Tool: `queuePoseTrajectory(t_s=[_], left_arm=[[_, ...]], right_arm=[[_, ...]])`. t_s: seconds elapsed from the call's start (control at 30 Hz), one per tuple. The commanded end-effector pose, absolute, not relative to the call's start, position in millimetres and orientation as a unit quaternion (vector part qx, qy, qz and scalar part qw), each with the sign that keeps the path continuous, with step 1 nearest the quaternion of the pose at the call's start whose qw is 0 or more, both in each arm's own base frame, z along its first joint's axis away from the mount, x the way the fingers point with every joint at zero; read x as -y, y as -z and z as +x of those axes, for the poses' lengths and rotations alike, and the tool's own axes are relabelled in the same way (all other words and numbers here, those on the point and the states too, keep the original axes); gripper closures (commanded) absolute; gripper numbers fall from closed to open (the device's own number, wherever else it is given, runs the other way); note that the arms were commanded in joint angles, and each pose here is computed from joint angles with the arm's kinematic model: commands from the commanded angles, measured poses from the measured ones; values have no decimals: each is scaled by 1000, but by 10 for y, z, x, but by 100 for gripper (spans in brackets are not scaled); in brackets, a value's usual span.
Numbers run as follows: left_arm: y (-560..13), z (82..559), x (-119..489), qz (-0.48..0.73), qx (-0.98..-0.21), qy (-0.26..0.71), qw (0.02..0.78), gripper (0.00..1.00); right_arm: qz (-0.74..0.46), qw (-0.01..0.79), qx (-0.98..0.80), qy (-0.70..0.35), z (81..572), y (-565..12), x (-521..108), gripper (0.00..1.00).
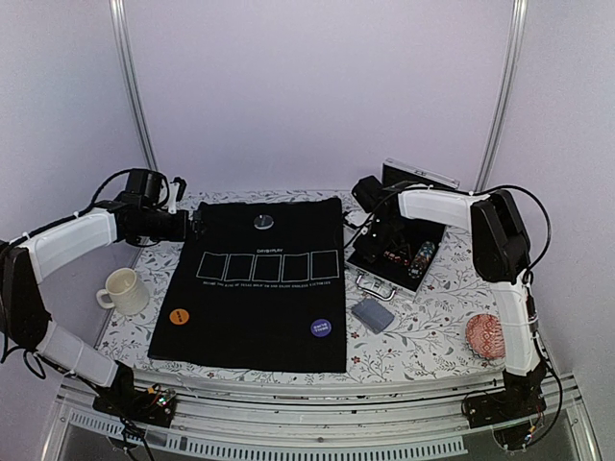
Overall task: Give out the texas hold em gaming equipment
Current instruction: Adjust the poker chips pile in the chip case.
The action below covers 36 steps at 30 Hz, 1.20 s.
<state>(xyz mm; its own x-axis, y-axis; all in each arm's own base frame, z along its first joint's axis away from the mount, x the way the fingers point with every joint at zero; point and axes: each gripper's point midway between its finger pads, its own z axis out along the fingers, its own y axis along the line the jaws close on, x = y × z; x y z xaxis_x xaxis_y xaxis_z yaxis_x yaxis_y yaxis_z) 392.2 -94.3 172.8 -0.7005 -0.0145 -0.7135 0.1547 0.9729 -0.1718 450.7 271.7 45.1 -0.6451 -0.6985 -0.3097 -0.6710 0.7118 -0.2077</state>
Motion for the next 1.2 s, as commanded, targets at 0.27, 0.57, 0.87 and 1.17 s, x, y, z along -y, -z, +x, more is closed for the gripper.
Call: queuePoseTrajectory(t_s=[0.27, 0.57, 0.87, 1.17], left_arm=[[-1679, 3943, 867, 34, -918, 101, 381, 2], [-1625, 3950, 848, 33, -922, 95, 375, 2], [-1623, 3949, 847, 34, -922, 96, 374, 2], [-1621, 3945, 854, 35, -922, 98, 374, 2]], right_arm=[[-355, 264, -895, 57, 4821, -797, -2817, 38], [-369, 233, -899, 49, 4769, -534, -2851, 38], [-367, 196, -909, 32, 4554, -424, -2796, 40], [-390, 195, -900, -9, 4365, -578, -2973, 45]])
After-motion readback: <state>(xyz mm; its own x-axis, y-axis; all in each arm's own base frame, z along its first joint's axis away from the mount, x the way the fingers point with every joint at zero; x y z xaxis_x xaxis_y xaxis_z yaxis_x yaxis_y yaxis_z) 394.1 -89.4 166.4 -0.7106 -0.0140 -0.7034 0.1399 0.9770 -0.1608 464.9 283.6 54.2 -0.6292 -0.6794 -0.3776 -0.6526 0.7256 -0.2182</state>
